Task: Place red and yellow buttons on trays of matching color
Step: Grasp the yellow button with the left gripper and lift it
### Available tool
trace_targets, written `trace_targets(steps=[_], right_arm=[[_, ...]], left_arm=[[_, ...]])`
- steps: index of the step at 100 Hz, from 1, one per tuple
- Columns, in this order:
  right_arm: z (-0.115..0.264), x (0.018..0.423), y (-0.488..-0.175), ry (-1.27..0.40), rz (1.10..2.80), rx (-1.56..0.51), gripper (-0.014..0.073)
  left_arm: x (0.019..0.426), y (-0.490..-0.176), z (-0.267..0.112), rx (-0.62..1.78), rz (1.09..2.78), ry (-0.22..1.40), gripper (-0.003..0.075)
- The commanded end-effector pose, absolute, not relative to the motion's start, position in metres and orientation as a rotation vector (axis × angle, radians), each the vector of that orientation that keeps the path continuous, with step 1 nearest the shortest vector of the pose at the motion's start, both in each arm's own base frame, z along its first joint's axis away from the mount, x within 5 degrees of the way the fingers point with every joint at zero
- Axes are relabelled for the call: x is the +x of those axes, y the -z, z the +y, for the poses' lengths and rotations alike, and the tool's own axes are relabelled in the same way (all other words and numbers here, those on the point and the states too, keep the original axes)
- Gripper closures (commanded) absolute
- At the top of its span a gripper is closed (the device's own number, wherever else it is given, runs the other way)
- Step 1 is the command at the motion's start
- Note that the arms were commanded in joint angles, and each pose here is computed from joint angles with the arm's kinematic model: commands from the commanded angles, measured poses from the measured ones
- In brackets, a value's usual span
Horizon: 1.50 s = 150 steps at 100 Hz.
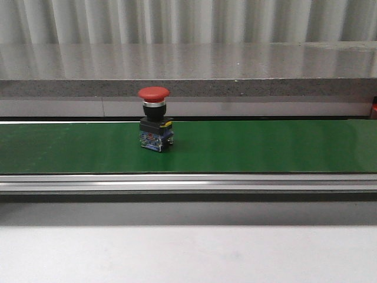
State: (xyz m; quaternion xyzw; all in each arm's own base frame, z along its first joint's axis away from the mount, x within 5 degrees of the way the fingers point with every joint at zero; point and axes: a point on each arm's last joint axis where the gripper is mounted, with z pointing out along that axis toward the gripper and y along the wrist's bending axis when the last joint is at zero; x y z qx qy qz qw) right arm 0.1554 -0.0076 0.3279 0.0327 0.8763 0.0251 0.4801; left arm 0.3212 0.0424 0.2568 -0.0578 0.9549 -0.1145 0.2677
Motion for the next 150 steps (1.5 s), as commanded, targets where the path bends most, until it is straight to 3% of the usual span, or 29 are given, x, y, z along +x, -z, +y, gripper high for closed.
trace_targets(steps=[1, 13, 18, 23, 41, 91, 120, 136, 150], right_arm=[[-0.008, 0.156, -0.343, -0.048, 2.044, 0.075, 0.0662], [-0.008, 0.156, -0.343, -0.048, 2.044, 0.075, 0.0662], [-0.008, 0.156, -0.343, -0.048, 2.044, 0.075, 0.0662], [-0.008, 0.156, -0.343, -0.048, 2.044, 0.075, 0.0662], [-0.008, 0.156, -0.343, -0.048, 2.044, 0.075, 0.0662], [-0.008, 0.156, -0.343, -0.048, 2.044, 0.075, 0.0662], [-0.008, 0.156, -0.343, -0.048, 2.044, 0.075, 0.0662], [-0.008, 0.156, -0.343, -0.048, 2.044, 0.075, 0.0662], [-0.008, 0.156, -0.343, -0.048, 2.044, 0.075, 0.0662]], left_arm=[[0.32, -0.279, 0.038, -0.135, 2.495, 0.321, 0.0448], [0.32, -0.279, 0.034, -0.124, 2.495, 0.33, 0.0129], [0.32, -0.279, 0.032, -0.116, 2.496, 0.333, 0.0046], [0.32, -0.279, 0.029, -0.107, 2.497, 0.336, 0.0012], [0.318, -0.289, 0.02, -0.049, 2.456, 0.324, 0.0069], [0.262, -0.367, 0.006, 0.059, 2.162, 0.253, 0.0069], [0.207, -0.369, -0.004, 0.077, 2.009, 0.272, 0.0099], [0.176, -0.36, -0.009, 0.073, 1.978, 0.287, 0.0191], [0.153, -0.351, -0.012, 0.067, 1.95, 0.297, 0.0361]])
